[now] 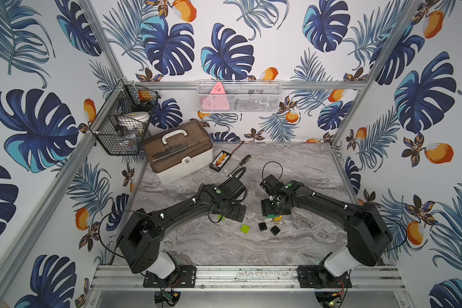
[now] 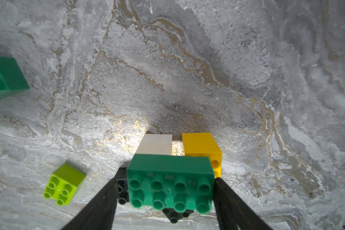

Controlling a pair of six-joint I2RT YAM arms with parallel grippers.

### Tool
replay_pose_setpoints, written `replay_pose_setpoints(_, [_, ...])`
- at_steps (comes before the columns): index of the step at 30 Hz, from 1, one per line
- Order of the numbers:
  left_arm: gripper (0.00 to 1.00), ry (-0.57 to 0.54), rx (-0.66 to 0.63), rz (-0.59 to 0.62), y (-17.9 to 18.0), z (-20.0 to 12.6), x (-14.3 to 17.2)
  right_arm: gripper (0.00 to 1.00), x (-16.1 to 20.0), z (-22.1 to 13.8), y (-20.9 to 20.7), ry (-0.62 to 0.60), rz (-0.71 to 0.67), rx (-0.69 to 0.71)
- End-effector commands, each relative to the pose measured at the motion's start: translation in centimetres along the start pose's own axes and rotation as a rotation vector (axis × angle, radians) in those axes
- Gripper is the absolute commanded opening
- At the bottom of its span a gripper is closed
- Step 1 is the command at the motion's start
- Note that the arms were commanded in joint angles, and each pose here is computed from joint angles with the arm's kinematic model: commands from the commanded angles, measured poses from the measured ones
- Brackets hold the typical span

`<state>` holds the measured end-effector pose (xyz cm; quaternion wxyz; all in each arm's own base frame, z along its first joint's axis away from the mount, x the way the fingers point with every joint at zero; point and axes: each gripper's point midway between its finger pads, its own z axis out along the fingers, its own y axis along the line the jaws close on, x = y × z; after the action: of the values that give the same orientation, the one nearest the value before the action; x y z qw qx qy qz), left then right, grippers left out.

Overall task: Assemble a giraffe with lego
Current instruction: Assemble the lego brick with the lego brick.

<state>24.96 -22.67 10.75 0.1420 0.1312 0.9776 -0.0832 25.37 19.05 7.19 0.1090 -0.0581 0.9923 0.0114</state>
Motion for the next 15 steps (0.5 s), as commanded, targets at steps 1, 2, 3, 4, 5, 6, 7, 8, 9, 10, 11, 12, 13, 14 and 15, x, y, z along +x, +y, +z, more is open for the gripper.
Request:
replay_pose_setpoints(1, [0.98,-0.009,-0.013,-0.012,0.30,-0.15,0.01,0.77,0.26,0.08,-0.12,0.016,-0.004,0.038])
replay_pose_setpoints(2, [0.98,-0.012,-0.013,-0.010,0.32,-0.23,-0.02,0.77,0.32,0.21,-0.18,0.022,-0.006,0.046])
replay_pose_setpoints(3, [0.98,-0.011,-0.014,-0.011,0.36,-0.19,0.07,0.77,0.29,0.26,-0.16,0.023,-0.007,0.050])
replay_pose_setpoints(4, [0.98,-0.012,-0.015,-0.010,0.38,-0.22,0.07,0.76,0.38,0.39,-0.20,0.029,-0.011,0.057])
replay_pose_setpoints(5, [0.98,-0.014,-0.014,-0.010,0.39,-0.30,0.04,0.76,0.45,0.48,-0.24,0.033,-0.012,0.064])
replay_pose_setpoints(6, [0.98,-0.015,-0.014,-0.009,0.39,-0.33,0.04,0.76,0.53,0.58,-0.32,0.038,-0.014,0.071])
replay_pose_setpoints(7, [0.98,-0.013,-0.015,-0.009,0.44,-0.29,0.11,0.76,0.62,0.68,-0.41,0.043,-0.015,0.077])
replay_pose_setpoints(8, [0.98,-0.012,-0.014,-0.010,0.45,-0.33,0.16,0.76,0.70,0.76,-0.49,0.047,-0.018,0.083])
replay_pose_setpoints(9, [0.98,-0.014,-0.013,-0.009,0.42,-0.36,0.12,0.76,0.76,0.80,-0.54,0.049,-0.019,0.086])
replay_pose_setpoints(10, [0.98,-0.014,-0.012,-0.009,0.44,-0.35,0.17,0.74,0.81,0.86,-0.61,0.052,-0.020,0.090])
replay_pose_setpoints(11, [0.98,-0.015,-0.011,-0.008,0.41,-0.39,0.12,0.72,0.84,0.87,-0.65,0.052,-0.019,0.093])
replay_pose_setpoints(12, [0.98,-0.013,-0.013,-0.008,0.47,-0.32,0.21,0.69,0.87,0.90,-0.68,0.054,-0.020,0.096])
replay_pose_setpoints(13, [0.98,-0.015,-0.012,-0.007,0.44,-0.36,0.16,0.67,0.93,0.92,-0.71,0.057,-0.021,0.098])
replay_pose_setpoints(14, [0.98,-0.016,-0.011,-0.006,0.42,-0.38,0.15,0.64,0.06,0.33,-0.26,0.033,-0.017,0.086])
replay_pose_setpoints(15, [0.98,-0.015,-0.012,-0.005,0.45,-0.35,0.20,0.61,0.07,0.33,-0.27,0.034,-0.016,0.086])
